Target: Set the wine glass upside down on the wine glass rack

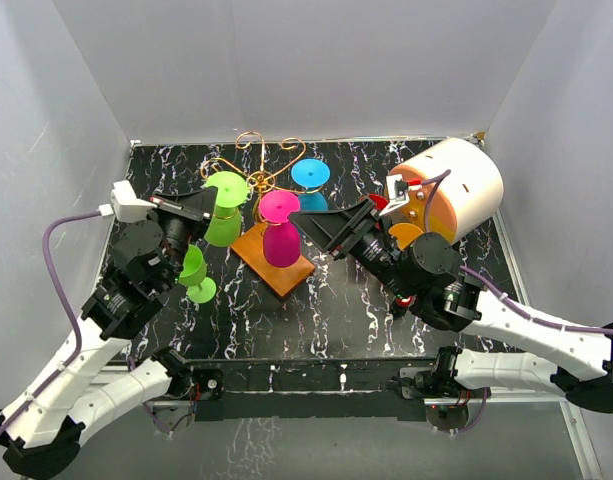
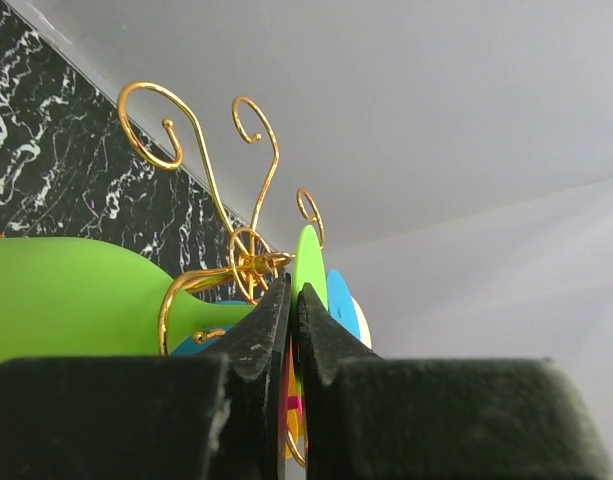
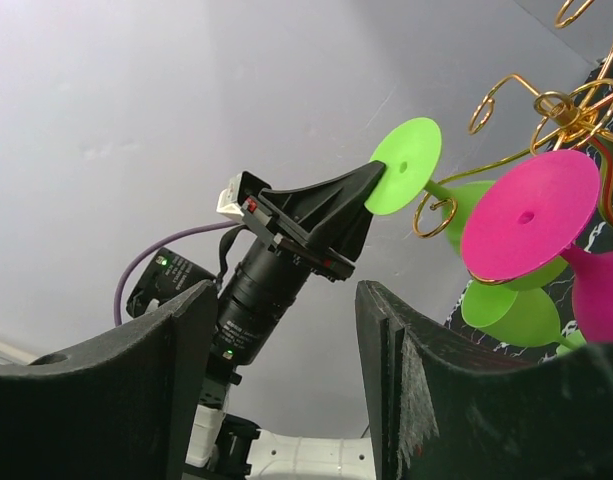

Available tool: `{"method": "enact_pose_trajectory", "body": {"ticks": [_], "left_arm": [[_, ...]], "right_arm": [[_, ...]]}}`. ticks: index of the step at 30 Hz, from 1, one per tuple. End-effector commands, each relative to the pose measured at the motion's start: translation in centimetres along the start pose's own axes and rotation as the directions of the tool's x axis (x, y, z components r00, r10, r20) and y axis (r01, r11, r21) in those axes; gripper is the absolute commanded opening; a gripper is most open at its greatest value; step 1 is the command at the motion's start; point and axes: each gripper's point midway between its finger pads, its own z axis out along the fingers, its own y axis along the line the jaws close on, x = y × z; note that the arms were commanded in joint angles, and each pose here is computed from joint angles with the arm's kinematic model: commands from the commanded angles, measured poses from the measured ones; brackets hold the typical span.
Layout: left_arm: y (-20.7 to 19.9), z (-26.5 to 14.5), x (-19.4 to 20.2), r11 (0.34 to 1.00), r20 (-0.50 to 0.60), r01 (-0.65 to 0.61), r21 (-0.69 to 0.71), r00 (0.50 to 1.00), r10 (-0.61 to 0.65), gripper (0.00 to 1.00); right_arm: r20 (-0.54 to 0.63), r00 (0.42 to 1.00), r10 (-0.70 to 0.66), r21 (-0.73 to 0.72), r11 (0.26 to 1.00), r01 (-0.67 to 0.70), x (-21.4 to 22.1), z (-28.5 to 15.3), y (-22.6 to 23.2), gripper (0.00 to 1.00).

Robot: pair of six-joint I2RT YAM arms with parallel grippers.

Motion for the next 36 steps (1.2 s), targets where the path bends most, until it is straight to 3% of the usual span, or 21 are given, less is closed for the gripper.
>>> {"method": "enact_pose_trajectory", "body": {"ticks": [1,19,36], "left_arm": [[-1.1,-1.3,-3.1,1.0,0.087,0.01,0.021,0.996,-0.012,0.0],[-1.0,-3.5,-3.0,0.998,0.018,0.054,0.037,0.998,-0.055,0.0],[-1.5,-1.5,0.8,0.999,-0.101,0.008,0.047,0.995,-0.004,0.0]], "right_arm": [[0.01,1.0,0.013,-0.025,1.0,-0.012,-0.2,0.1,0.6,0.55],[-0.001,1.0,0.017,-0.017,1.0,-0.017,0.3,0.3,0.2,0.55],[-0.002,1.0,0.02,-0.01,1.0,-0.02,0.3,0.1,0.0,0.55]]}}
